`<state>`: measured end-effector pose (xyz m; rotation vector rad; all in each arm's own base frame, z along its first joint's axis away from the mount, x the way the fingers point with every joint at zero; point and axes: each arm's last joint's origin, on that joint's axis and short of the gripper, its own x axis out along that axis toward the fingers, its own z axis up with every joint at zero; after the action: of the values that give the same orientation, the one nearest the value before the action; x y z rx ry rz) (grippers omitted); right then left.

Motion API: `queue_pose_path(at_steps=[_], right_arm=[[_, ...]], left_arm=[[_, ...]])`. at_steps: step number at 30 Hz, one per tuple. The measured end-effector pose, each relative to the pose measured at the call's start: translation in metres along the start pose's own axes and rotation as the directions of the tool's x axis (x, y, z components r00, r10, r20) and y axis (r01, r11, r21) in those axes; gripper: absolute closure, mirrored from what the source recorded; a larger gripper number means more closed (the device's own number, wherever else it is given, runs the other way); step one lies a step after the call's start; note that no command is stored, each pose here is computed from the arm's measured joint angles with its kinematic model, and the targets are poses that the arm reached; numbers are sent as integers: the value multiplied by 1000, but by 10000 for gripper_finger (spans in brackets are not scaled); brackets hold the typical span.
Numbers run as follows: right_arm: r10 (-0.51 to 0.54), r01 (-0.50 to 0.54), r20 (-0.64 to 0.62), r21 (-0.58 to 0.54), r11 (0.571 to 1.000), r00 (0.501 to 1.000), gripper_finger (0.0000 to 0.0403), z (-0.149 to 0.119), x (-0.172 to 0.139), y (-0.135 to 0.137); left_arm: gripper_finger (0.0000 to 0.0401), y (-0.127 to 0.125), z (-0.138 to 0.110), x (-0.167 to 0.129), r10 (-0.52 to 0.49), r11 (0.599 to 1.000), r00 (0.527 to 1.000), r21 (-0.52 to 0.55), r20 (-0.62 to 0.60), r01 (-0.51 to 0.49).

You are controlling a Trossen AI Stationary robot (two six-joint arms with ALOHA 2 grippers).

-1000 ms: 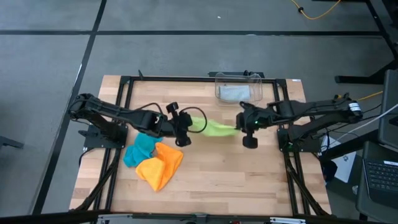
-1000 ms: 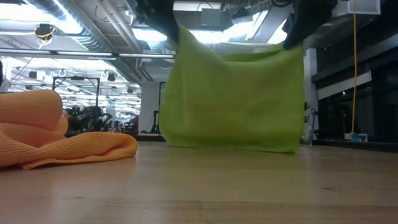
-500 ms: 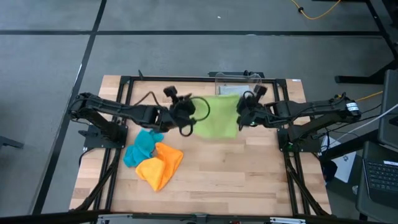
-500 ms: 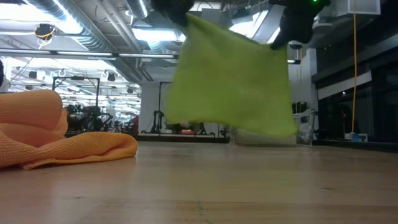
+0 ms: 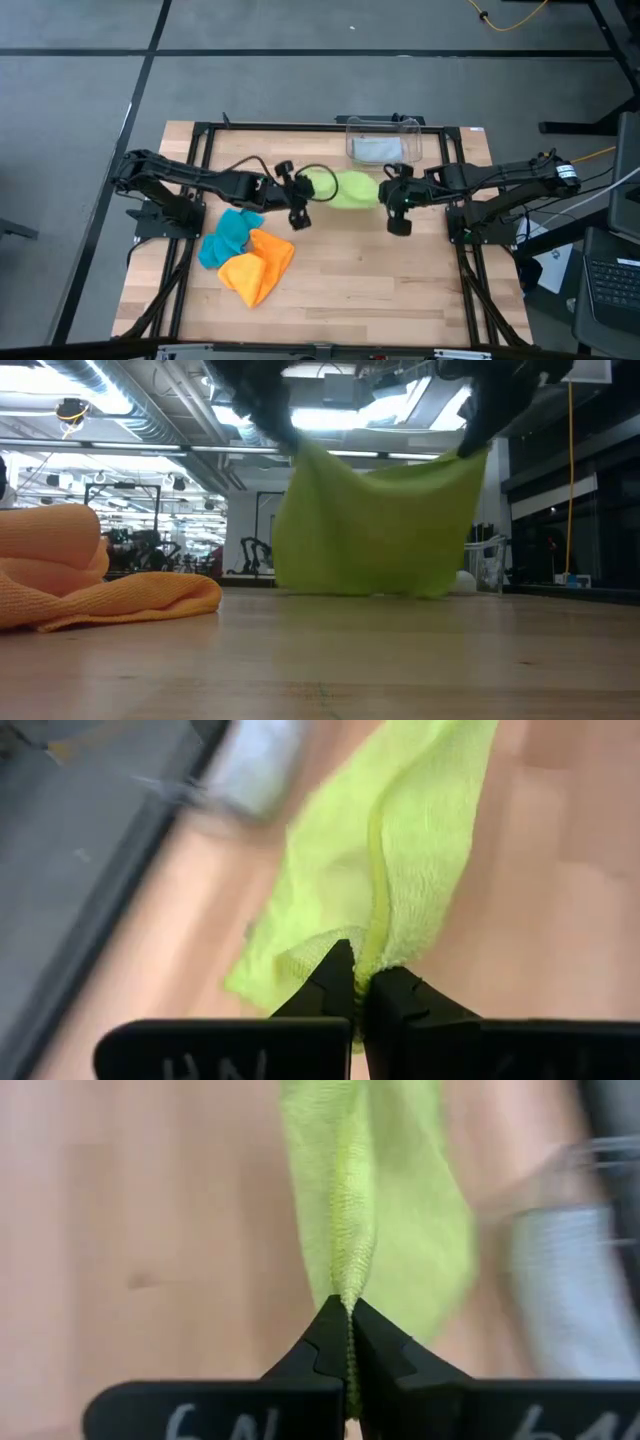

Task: Fold microfiber towels
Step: Fold the green microfiber

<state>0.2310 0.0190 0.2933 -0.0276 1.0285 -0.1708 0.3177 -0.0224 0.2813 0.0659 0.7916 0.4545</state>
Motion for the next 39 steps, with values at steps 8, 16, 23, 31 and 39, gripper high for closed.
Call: queue_pose_path(at_steps=[8,16,23,31,39], right_arm=[[150,-149,-45,18,989,988,399,-1,6,18],[208,-203,-124,50,978,970,399,6,46,51],[260,-252,-226,62,966,939,399,2,76,77],[471,-484,-230,-2,875,852,399,3,81,102],[471,-475,-226,44,879,853,399,4,88,104]], left_arm=[[401,-31,-49,25,-69,994,988,-90,-139,57],[401,-51,-59,21,-113,987,986,-131,-127,96],[401,-60,-60,17,-203,973,970,-134,-133,185],[401,-66,-63,14,-323,943,929,-144,-180,300],[401,-61,-58,18,-290,955,946,-104,-142,277]])
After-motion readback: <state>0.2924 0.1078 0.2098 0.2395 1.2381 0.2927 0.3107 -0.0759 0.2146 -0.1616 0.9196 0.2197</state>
